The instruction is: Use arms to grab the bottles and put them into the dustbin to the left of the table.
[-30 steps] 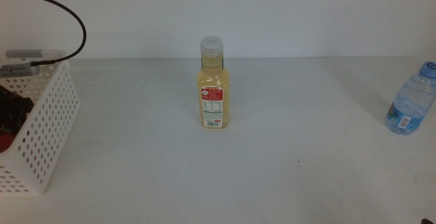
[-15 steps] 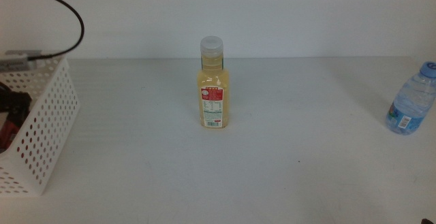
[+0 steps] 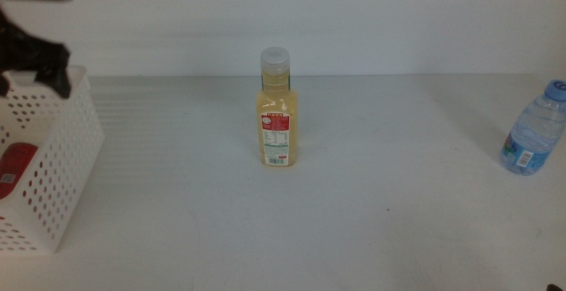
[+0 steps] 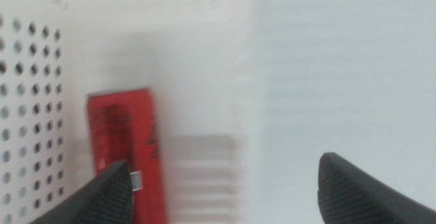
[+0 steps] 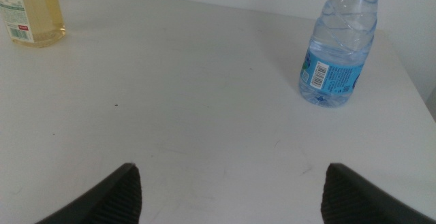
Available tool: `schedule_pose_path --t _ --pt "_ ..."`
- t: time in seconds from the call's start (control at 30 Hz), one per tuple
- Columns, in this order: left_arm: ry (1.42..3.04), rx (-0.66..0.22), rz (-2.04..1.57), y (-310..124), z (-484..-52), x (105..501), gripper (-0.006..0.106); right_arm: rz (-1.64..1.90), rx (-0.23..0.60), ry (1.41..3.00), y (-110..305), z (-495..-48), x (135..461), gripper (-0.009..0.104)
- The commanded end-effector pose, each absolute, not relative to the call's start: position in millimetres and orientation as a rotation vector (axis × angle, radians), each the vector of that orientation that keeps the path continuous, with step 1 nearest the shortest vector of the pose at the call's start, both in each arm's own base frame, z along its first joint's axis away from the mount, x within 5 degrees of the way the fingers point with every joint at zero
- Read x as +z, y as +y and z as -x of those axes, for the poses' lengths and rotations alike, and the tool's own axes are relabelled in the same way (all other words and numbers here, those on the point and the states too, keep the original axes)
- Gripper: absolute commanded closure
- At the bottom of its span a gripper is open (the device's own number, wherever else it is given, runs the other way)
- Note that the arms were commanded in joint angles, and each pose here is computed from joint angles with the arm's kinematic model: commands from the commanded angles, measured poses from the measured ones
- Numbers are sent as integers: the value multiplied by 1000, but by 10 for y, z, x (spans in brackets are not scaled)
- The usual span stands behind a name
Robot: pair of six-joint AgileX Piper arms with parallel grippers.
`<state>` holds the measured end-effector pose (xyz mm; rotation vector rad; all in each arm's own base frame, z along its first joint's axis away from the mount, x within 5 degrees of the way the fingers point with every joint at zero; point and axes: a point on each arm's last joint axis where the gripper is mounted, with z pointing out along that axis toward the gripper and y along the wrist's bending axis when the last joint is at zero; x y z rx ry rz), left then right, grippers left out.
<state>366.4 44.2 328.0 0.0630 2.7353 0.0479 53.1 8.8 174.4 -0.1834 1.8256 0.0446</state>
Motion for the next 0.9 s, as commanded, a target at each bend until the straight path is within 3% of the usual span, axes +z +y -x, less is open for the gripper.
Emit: schedule_pose_path --t 0.0,0.37,0.6,0.87 --pt "2583 33 -62 222 -3511 3715 14 170 24 1715 75 -529 1851 18" --pt "2490 -73 -276 -647 -3223 3958 14 170 24 1715 75 -529 1851 18" --pt "2402 -121 -366 -964 -2983 3800 14 170 24 1715 75 -529 1851 18" --pt "2165 -239 -426 -1187 -2673 3425 14 170 24 1715 75 -529 1851 18"
